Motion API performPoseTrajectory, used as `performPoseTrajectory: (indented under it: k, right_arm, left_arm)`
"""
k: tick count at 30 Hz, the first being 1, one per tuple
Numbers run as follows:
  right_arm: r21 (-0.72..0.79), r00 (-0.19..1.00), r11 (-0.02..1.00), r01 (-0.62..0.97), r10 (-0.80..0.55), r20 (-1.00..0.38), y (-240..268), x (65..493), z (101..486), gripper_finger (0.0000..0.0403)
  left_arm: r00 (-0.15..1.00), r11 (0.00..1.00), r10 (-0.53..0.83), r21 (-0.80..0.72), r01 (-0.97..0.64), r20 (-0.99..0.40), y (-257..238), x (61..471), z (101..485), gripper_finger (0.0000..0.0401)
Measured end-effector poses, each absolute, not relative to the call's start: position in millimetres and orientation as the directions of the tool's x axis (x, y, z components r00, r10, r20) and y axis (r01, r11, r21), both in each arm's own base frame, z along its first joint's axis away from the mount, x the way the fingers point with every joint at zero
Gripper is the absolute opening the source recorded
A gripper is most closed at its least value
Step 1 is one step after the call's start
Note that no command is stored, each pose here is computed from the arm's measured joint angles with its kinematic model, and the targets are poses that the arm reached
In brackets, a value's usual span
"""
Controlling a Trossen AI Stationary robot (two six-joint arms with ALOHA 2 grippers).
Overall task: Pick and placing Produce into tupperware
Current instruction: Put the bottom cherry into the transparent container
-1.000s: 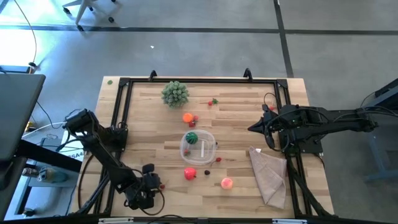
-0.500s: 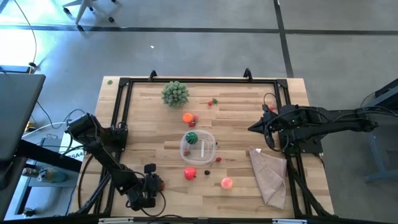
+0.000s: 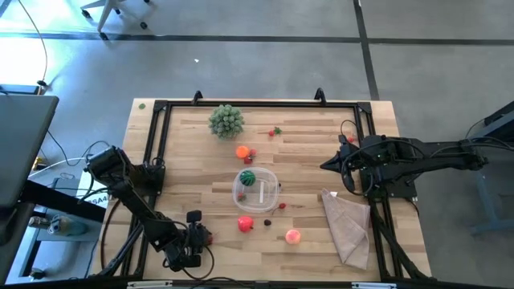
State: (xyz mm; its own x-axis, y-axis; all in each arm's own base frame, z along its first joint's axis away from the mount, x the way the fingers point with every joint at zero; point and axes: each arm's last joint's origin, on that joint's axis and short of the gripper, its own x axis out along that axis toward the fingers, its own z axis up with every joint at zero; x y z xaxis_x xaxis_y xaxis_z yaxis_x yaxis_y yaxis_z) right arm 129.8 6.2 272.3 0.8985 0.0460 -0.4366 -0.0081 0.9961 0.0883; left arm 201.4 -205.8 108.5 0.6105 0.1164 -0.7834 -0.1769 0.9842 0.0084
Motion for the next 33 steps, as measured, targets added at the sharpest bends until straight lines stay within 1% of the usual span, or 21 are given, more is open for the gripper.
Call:
performPoseTrajectory:
  k: [8,18,23,33]
  right_arm:
    - [0.088,0.898,0.996,-0.008,0.046,-0.437,6.2,129.9,272.3,0.0]
    - [0.088,0.898,0.996,-0.008,0.046,-0.437,6.2,129.9,272.3,0.0]
    - [0.088,0.899,0.996,-0.008,0.046,-0.436,6.2,129.9,272.4,0.0]
    - [0.088,0.899,0.996,-0.008,0.046,-0.436,6.2,129.9,272.4,0.0]
  left_arm:
    - [0.61,0.984,0.116,0.008,-0.177,-0.784,-205.9,201.4,108.6,0.0141]
    - [0.605,0.985,0.105,-0.001,-0.172,-0.79,-206.3,201.4,108.5,0.008]
    - [0.604,0.985,0.105,-0.001,-0.172,-0.79,-206.3,201.4,108.5,0.006]
    - [0.611,0.987,0.099,0.001,-0.16,-0.786,-208.9,203.6,111.7,0.0061]
